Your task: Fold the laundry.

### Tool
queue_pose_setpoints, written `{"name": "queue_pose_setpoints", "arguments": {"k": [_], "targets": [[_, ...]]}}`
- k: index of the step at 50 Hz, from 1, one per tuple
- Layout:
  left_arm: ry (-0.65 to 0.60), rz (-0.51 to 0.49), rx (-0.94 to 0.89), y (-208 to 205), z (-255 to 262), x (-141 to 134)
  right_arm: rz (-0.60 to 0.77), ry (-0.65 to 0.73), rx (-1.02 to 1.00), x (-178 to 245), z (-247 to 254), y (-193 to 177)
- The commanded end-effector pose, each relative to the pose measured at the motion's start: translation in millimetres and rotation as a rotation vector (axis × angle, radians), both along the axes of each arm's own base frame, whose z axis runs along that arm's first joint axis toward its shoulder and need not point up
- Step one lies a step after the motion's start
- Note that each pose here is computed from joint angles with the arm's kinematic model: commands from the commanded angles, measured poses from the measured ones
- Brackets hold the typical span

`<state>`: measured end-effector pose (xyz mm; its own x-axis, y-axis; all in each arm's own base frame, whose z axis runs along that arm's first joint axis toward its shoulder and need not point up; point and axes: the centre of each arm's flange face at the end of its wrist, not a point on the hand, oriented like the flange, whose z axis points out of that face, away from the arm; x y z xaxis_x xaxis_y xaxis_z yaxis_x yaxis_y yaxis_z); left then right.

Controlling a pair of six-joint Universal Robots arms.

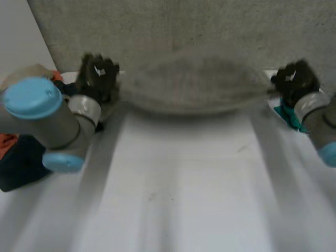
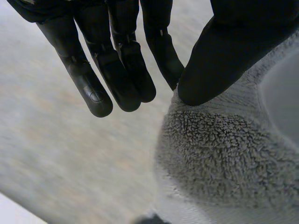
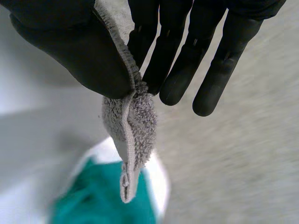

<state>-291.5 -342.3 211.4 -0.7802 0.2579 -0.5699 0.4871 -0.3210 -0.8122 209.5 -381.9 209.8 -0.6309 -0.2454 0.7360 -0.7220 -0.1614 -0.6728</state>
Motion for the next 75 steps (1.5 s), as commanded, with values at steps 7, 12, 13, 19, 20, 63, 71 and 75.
{"name": "queue_pose_setpoints", "arguments": {"k": [7, 12, 13, 19, 20, 63, 71, 75], "targets": [[-0.205, -0.023, 0.393, 57.8, -79.6, 20.7, 0.000, 0.069, 0.343, -9.3, -60.2, 35.5], [-0.249, -0.037, 0.459, 97.4, -58.0, 33.5, -0.023, 0.135, 0.460, -29.4, -38.9, 62.5], [-0.254, -0.040, 0.468, 103.9, -54.7, 35.3, -0.030, 0.155, 0.479, -35.1, -34.8, 68.4], [-0.311, -0.059, 0.570, 153.8, -35.3, 54.6, -0.025, 0.397, 0.661, -76.2, -24.0, 123.8], [-0.329, -0.065, 0.596, 160.7, -35.2, 56.8, -0.024, 0.425, 0.678, -80.8, -23.4, 130.1], [-0.234, 0.163, 0.210, 12.2, -77.1, -15.2, 0.052, 0.280, -0.049, -6.8, -84.8, -39.8], [-0.237, 0.119, 0.113, 21.4, -73.2, -31.1, -0.008, 0.266, -0.074, -0.7, -82.4, -39.7], [-0.267, 0.109, 0.104, 28.4, -71.6, -31.8, -0.036, 0.219, -0.067, -2.4, -70.2, -35.6]]}}
